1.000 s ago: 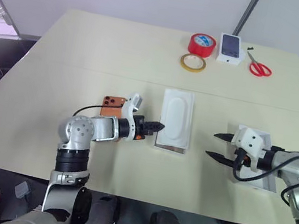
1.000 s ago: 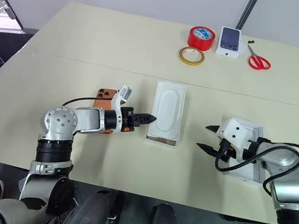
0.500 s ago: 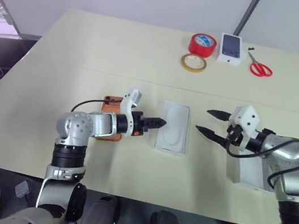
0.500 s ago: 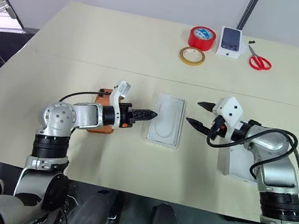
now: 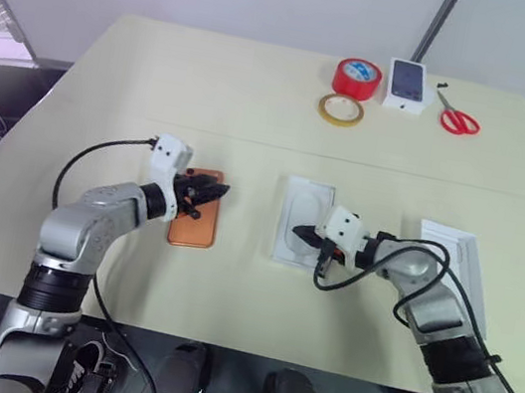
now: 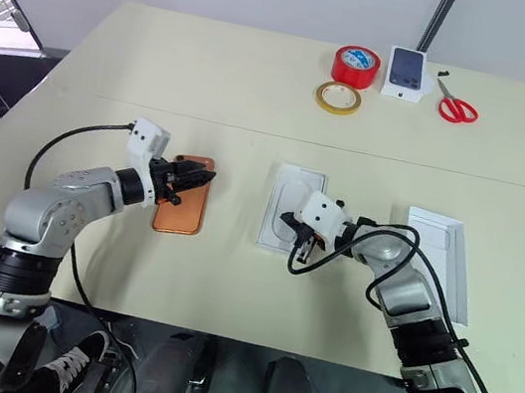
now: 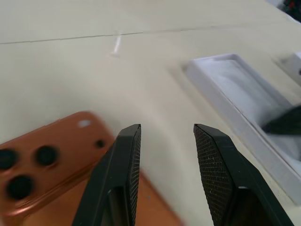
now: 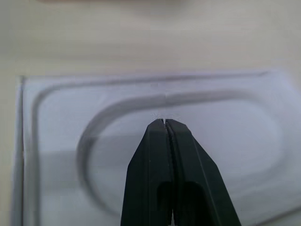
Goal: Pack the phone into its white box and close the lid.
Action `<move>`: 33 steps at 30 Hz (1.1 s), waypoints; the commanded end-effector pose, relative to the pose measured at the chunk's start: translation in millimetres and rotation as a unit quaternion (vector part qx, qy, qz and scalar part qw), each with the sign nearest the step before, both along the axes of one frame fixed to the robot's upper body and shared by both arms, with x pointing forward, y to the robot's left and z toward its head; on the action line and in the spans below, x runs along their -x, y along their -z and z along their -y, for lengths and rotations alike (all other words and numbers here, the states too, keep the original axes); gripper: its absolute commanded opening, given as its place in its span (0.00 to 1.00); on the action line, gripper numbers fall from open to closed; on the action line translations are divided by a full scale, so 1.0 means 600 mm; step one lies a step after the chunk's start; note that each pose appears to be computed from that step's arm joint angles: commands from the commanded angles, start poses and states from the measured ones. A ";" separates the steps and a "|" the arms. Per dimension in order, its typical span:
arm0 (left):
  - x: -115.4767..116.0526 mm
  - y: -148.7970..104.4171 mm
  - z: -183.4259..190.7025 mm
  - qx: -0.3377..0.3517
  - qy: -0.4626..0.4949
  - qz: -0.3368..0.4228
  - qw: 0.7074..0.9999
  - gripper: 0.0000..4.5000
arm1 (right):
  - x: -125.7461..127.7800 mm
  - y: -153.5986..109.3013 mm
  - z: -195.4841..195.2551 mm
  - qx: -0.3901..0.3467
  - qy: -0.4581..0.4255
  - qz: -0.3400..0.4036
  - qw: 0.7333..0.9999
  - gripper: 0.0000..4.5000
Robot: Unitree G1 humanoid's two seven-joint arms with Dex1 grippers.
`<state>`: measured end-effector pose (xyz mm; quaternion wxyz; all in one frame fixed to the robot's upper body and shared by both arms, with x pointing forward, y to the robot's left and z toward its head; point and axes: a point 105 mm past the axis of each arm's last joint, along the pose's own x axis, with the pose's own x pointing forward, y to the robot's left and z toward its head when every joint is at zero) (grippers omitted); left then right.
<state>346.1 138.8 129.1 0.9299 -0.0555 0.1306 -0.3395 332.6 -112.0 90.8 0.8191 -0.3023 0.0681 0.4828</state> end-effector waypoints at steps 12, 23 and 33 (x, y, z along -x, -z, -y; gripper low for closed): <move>0.013 -0.008 -0.061 0.071 -0.050 -0.055 0.995 0.42 | -0.009 0.011 0.015 0.043 -0.008 -0.016 0.999 0.01; 0.036 0.011 -0.115 0.181 -0.090 -0.227 0.953 0.42 | -0.032 -0.122 -0.102 -0.099 -0.050 0.079 0.991 0.01; 0.049 0.046 -0.113 0.151 -0.106 -0.271 0.945 0.42 | -0.014 -0.055 -0.210 -0.006 -0.125 0.025 0.992 0.01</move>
